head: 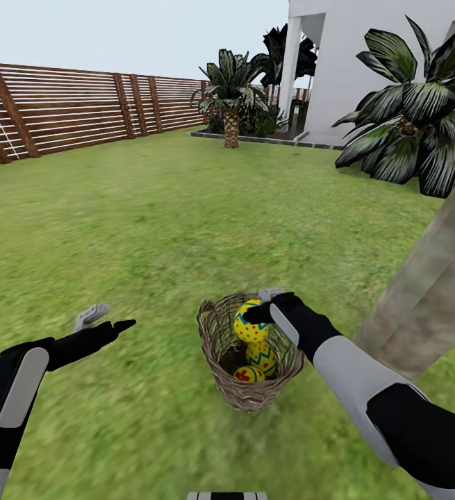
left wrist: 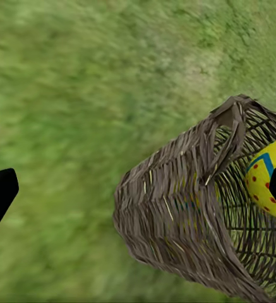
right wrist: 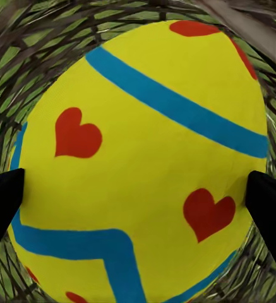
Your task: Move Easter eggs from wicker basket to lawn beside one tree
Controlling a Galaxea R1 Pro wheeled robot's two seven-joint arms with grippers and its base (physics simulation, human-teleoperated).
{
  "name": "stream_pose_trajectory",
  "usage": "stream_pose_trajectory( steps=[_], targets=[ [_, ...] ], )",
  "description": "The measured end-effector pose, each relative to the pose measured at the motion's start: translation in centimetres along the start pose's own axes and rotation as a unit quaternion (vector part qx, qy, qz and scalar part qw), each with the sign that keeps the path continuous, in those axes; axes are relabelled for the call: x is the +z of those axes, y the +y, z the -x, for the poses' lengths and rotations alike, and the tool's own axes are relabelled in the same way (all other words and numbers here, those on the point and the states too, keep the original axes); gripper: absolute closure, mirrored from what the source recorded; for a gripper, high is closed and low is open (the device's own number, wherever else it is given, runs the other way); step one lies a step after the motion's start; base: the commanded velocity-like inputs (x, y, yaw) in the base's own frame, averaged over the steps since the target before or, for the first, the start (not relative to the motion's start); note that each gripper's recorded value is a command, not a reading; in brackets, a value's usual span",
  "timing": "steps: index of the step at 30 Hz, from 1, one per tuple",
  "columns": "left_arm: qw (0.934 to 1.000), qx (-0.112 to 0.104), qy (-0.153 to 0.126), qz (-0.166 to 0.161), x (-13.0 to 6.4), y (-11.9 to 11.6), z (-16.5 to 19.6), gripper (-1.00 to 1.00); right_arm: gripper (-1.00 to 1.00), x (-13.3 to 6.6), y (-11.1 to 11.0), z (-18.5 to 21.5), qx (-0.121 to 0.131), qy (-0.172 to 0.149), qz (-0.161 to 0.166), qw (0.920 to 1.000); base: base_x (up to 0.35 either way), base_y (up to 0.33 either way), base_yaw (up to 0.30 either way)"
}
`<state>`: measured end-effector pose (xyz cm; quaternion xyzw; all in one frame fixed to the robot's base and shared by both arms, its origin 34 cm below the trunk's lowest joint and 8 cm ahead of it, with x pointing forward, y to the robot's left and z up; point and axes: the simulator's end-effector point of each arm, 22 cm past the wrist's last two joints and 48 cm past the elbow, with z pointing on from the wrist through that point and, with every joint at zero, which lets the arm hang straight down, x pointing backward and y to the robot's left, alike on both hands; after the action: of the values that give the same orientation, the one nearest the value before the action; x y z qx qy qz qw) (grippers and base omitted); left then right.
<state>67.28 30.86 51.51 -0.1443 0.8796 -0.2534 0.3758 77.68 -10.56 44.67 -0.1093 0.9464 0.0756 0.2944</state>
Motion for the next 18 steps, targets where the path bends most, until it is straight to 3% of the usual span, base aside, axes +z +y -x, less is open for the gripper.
stream_pose_trajectory(
  steps=[5, 10, 14, 18],
  targets=[
    [1.0, 0.0, 0.0, 0.0, 0.0, 0.0, 0.0, -1.0, 1.0, -1.4, -0.9, 1.2, -0.001, -0.003, 0.025, 0.9997, 0.0, 0.0, 0.0],
    [1.0, 0.0, 0.0, 0.0, 0.0, 0.0, 0.0, -1.0, 1.0, -4.8, -2.1, 3.6, 0.012, -0.011, 0.041, 0.999, 0.0, 0.0, 0.0],
    [1.0, 0.0, 0.0, 0.0, 0.0, 0.0, 0.0, -1.0, 1.0, -6.7, -3.1, 4.3, 0.005, -0.02, 0.04, 0.999, 0.0, 0.0, 0.0],
    [1.0, -0.001, 0.0, 0.0, 0.0, 0.0, 0.0, -1.0, 1.0, -9.8, -4.3, 5.5, 0.021, -0.06, 0.06, 0.9962, 0.0, 0.0, 0.0]
  ],
)
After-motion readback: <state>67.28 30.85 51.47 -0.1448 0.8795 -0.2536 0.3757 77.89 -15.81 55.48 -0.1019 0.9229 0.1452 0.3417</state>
